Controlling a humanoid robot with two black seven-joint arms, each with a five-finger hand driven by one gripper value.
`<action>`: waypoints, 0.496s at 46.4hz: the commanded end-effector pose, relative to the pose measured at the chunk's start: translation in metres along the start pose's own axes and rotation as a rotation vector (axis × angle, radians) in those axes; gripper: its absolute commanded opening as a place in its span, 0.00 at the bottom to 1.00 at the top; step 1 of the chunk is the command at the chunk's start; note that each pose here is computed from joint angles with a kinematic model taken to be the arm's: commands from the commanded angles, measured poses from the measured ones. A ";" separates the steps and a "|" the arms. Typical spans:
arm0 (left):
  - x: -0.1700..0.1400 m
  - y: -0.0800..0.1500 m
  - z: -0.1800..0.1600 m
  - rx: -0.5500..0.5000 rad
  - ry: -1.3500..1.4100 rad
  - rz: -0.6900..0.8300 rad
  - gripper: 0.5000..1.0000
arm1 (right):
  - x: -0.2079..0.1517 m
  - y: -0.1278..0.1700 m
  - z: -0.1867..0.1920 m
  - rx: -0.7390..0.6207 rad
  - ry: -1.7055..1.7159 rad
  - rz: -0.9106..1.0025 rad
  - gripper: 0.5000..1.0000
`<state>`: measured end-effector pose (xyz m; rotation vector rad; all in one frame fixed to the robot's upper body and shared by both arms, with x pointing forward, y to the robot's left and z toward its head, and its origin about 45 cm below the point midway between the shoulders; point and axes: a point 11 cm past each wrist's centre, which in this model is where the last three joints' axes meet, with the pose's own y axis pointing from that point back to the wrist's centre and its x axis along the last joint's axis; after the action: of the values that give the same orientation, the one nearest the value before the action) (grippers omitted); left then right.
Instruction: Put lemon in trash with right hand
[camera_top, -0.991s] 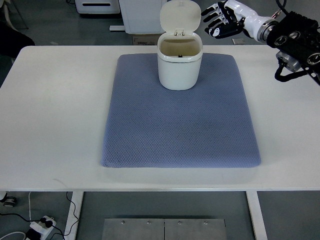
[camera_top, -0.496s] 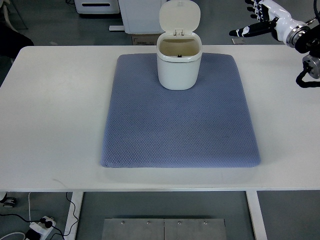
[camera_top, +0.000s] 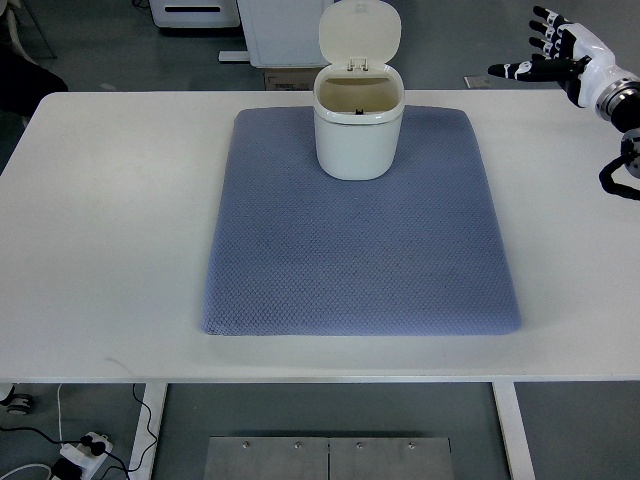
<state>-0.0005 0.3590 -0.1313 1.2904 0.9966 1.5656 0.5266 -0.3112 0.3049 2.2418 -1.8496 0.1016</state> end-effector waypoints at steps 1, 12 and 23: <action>0.000 0.000 0.000 0.000 0.000 0.000 1.00 | -0.001 0.000 0.000 0.000 -0.007 -0.004 1.00; 0.000 0.000 0.000 0.000 0.000 0.000 1.00 | 0.004 0.005 0.014 0.015 -0.165 0.026 1.00; 0.000 0.000 0.000 0.000 0.000 0.000 1.00 | 0.006 0.012 0.043 0.012 -0.388 0.079 1.00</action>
<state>-0.0006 0.3590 -0.1313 1.2907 0.9968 1.5656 0.5119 -0.3332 0.2689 2.3126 -2.1266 -0.3025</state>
